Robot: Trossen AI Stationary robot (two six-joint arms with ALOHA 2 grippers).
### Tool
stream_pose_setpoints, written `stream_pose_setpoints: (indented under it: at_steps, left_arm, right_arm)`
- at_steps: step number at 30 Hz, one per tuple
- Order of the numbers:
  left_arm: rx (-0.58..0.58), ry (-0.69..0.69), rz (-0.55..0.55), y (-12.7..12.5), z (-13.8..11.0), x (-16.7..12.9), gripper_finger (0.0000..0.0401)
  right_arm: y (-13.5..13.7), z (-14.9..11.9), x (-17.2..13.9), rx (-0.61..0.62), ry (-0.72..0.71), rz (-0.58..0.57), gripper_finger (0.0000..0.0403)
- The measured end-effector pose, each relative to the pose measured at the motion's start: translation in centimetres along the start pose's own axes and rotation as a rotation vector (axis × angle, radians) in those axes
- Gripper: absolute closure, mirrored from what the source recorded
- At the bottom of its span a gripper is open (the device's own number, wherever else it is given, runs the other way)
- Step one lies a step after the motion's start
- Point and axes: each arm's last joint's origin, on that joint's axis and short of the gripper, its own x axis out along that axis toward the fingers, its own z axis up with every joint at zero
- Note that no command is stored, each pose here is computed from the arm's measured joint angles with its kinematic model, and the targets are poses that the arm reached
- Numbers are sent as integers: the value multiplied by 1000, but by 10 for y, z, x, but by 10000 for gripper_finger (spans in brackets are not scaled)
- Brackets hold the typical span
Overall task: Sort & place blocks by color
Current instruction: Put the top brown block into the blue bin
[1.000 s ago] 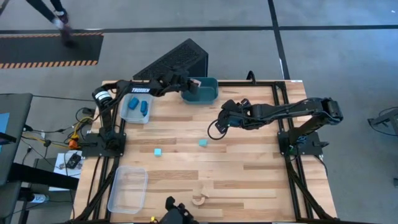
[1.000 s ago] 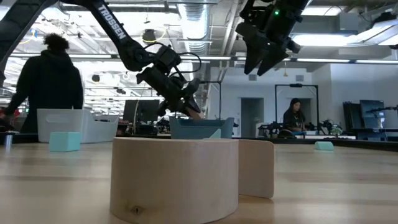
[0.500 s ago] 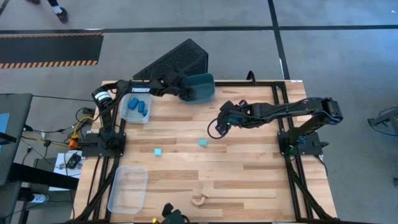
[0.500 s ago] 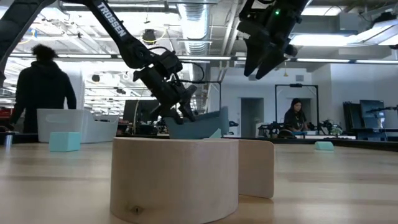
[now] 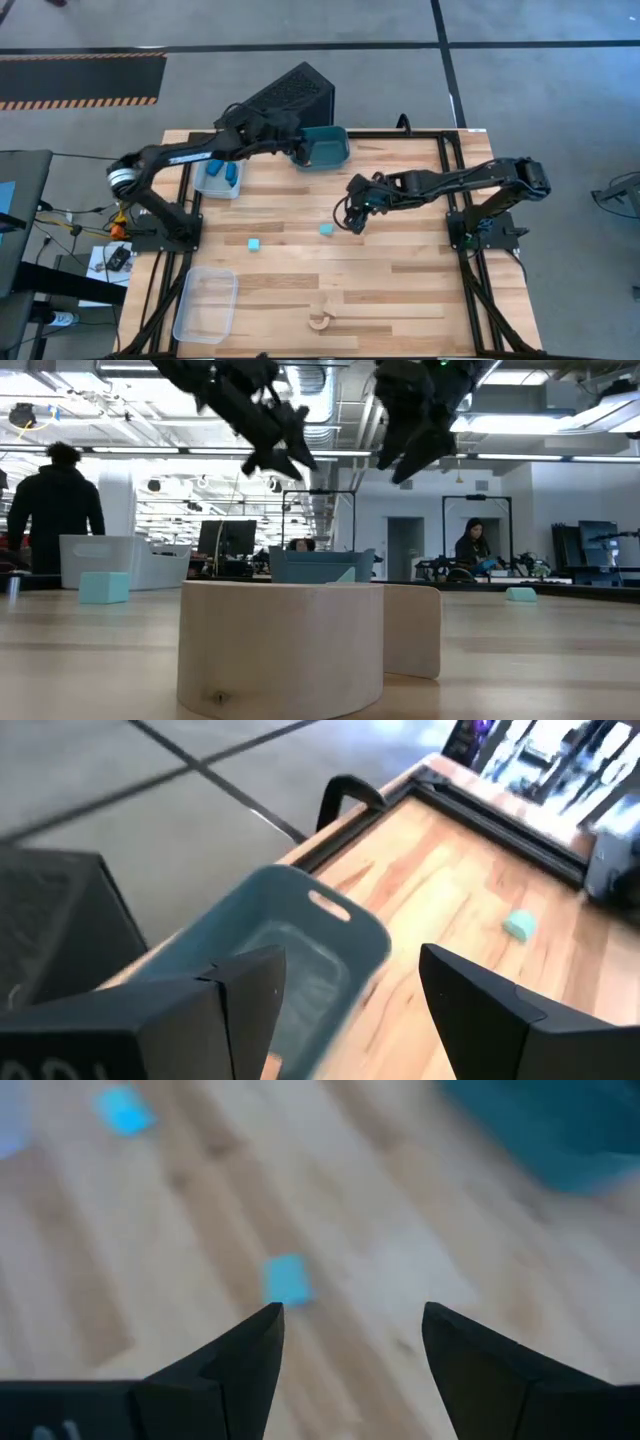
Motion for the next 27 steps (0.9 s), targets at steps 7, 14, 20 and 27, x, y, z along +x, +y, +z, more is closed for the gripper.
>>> stream_pose_setpoints:
  at_steps: [7, 14, 20, 27]
  left_arm:
    - [167, -15, 53, -45, -4, -56, 183]
    - [148, 67, 105, -84, -35, -95, 183]
    - [53, 173, 65, -125, -77, -125, 183]
    - [23, 133, -27, -166, -113, -166, 183]
  right_arm:
    - [27, -10, 24, -223, 67, 191, 144]
    - [67, -31, 47, -310, 82, 329, 144]
    - [109, -54, 62, -445, -10, 454, 144]
    - [150, -93, 74, -783, -104, 574, 144]
